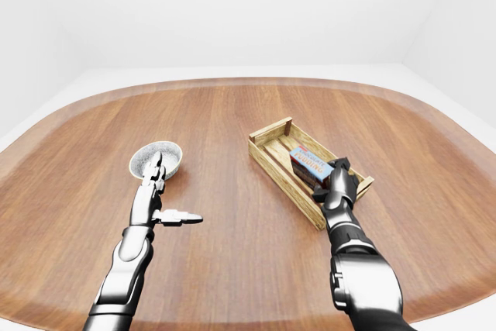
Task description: Pick up the chocolate pudding and put it in the tray.
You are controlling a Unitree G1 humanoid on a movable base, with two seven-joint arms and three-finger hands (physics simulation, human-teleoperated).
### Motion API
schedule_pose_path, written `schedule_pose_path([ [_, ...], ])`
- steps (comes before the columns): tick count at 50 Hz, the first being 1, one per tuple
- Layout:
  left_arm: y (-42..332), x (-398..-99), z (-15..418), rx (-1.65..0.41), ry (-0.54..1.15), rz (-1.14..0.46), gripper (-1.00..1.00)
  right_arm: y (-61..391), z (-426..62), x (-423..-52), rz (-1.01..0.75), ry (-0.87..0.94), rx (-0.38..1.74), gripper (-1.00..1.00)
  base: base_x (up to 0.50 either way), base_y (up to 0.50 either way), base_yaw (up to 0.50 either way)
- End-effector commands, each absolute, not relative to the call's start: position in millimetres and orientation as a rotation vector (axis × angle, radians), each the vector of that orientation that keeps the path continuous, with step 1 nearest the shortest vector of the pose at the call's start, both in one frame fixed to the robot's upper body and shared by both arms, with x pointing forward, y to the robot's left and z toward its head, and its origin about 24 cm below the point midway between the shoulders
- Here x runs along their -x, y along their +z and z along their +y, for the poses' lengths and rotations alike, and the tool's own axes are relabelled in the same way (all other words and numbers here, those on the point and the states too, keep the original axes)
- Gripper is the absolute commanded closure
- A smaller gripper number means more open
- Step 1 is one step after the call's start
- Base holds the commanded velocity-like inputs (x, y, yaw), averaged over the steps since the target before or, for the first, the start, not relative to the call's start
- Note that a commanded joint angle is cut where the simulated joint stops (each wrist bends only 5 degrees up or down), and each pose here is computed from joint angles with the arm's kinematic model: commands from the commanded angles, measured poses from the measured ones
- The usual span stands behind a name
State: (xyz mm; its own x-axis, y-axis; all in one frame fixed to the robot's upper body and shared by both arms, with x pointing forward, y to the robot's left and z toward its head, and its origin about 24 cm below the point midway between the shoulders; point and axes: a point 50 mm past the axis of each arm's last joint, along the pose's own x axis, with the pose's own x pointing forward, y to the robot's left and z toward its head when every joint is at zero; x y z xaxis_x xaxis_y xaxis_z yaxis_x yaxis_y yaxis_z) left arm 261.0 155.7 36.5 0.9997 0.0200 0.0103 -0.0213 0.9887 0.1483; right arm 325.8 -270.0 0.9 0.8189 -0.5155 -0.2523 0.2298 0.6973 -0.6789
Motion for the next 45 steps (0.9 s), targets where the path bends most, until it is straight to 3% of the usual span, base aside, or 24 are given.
schedule_pose_path([
  [1,36.4,-261.3,156.3,-0.086,0.005,0.008,-1.00,-1.0,-271.8,-323.3,0.454,-0.448,0.684,1.00,0.00,0.00,0.00],
  [45,37.2,-260.4,156.1,-0.088,0.002,0.007,-1.00,-11.9,-274.2,-313.2,0.489,-0.453,0.694,1.00,0.00,0.00,0.00],
])
